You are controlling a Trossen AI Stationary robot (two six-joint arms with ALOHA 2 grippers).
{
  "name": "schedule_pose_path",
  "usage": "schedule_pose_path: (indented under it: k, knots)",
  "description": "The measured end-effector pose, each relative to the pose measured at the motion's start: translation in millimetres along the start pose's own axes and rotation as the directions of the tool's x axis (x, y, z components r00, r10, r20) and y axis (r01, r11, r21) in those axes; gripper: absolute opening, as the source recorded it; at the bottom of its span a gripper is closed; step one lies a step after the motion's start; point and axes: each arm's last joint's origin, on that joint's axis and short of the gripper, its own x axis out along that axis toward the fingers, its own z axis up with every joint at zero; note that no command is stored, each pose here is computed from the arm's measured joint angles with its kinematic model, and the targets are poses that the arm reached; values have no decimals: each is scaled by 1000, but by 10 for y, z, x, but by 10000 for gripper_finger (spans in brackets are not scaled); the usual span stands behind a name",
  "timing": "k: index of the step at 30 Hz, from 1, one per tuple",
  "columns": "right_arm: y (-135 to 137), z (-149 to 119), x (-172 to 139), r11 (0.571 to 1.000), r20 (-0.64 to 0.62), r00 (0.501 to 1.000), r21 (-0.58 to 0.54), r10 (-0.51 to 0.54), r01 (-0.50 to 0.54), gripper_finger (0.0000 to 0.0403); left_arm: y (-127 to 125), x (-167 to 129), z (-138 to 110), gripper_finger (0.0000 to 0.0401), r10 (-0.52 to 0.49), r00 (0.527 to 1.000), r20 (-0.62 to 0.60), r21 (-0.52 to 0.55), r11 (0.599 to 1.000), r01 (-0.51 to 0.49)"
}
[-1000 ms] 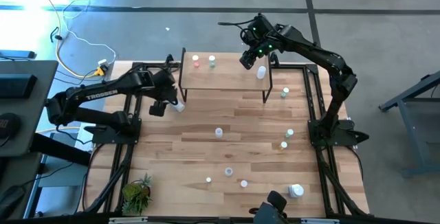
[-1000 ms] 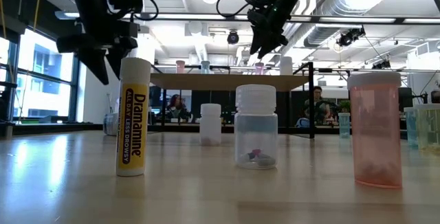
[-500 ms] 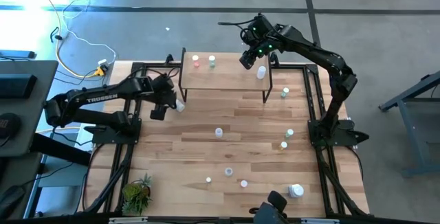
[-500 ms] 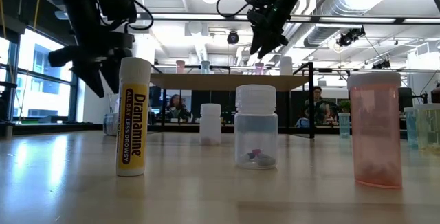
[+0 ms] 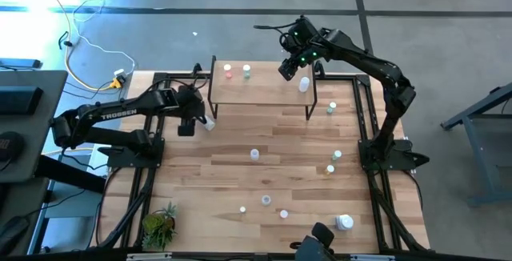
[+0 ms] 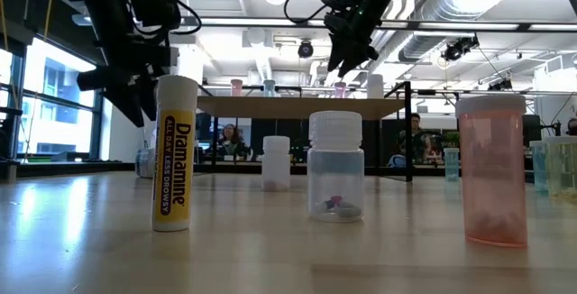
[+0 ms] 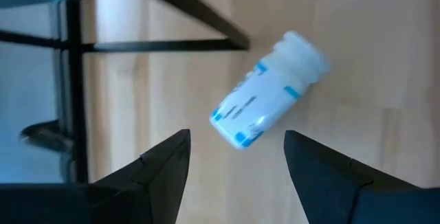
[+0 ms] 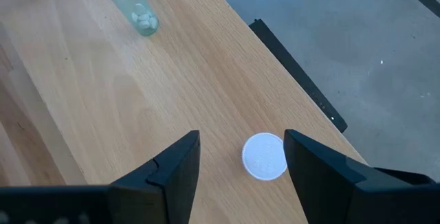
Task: Pick and place medicine bottles onto shelf by color
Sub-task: Put the white pill bottle on the shelf
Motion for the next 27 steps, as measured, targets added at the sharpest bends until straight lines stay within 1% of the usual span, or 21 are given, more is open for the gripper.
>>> schedule_pose_path:
  k: [4,9,14,17,21,24,27]
  knots:
    - [0,0,0,1000,0,1000,0,0,0,202,22,1,-8,223,53,998,-27,-4,999,-53]
    - [0,0,0,1000,0,1000,0,0,0,202,30,10,-14,223,47,998,-33,-12,999,-48]
    - [0,0,0,1000,0,1000,0,0,0,202,14,75,-8,225,13,998,-69,-14,1000,-14]
    - [0,0,0,1000,0,1000,0,0,0,202,1,125,5,230,-22,997,-79,29,999,24]
    - [0,0,0,1000,0,1000,0,0,0,202,-10,168,18,231,-42,995,-93,101,994,51]
    - [0,0,0,1000,0,1000,0,0,0,202,-15,181,33,229,-69,995,-73,146,986,79]
    - [1,0,0,1000,0,1000,0,0,0,202,1,193,67,229,-59,997,-40,170,983,65]
